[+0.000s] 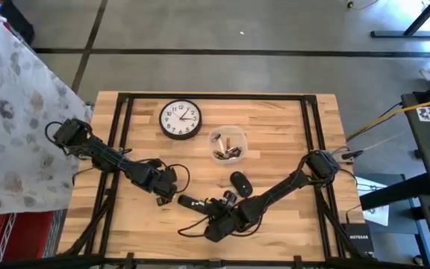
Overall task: Insert battery
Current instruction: Close the remote control battery cover
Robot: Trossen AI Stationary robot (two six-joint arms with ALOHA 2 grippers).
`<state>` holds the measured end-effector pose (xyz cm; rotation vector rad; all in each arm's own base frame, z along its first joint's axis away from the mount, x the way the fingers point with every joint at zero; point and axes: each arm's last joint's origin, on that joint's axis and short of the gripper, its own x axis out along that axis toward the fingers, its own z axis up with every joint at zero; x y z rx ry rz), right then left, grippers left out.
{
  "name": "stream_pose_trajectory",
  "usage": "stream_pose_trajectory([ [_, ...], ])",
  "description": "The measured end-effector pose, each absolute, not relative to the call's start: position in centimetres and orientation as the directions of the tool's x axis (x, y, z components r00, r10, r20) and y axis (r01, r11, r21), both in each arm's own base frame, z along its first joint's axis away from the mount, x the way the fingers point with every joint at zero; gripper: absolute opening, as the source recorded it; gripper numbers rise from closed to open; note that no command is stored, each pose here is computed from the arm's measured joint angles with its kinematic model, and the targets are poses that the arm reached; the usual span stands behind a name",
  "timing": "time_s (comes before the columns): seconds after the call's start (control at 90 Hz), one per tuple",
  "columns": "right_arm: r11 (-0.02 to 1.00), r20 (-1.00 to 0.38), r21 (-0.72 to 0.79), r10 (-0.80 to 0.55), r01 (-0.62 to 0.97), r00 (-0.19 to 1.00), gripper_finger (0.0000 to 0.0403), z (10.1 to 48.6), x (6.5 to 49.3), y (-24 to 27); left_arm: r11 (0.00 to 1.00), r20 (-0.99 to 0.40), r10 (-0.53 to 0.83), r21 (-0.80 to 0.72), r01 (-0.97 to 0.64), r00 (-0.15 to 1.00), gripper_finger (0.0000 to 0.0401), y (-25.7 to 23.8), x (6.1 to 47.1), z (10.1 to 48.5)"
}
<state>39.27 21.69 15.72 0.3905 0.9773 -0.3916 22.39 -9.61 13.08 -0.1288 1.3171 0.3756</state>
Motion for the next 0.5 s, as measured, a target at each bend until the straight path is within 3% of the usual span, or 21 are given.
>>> stream_pose_trajectory([
  [0.222, 0.817, -0.868, 0.025, -0.268, 0.576, 0.417, 0.0147, 15.2, 38.7, 20.4, 0.933, -0.958, 0.203, 0.126, -0.337, 0.204, 0.0095, -9.6, 22.4, 13.1],
  [0.5, 0.808, -0.882, 0.062, -0.231, 0.586, 0.411, 0.0147, 14.4, 40.7, 17.7, 0.933, -0.951, 0.221, 0.141, -0.331, 0.218, 0.0095, -9.9, 22.3, 13.1],
])
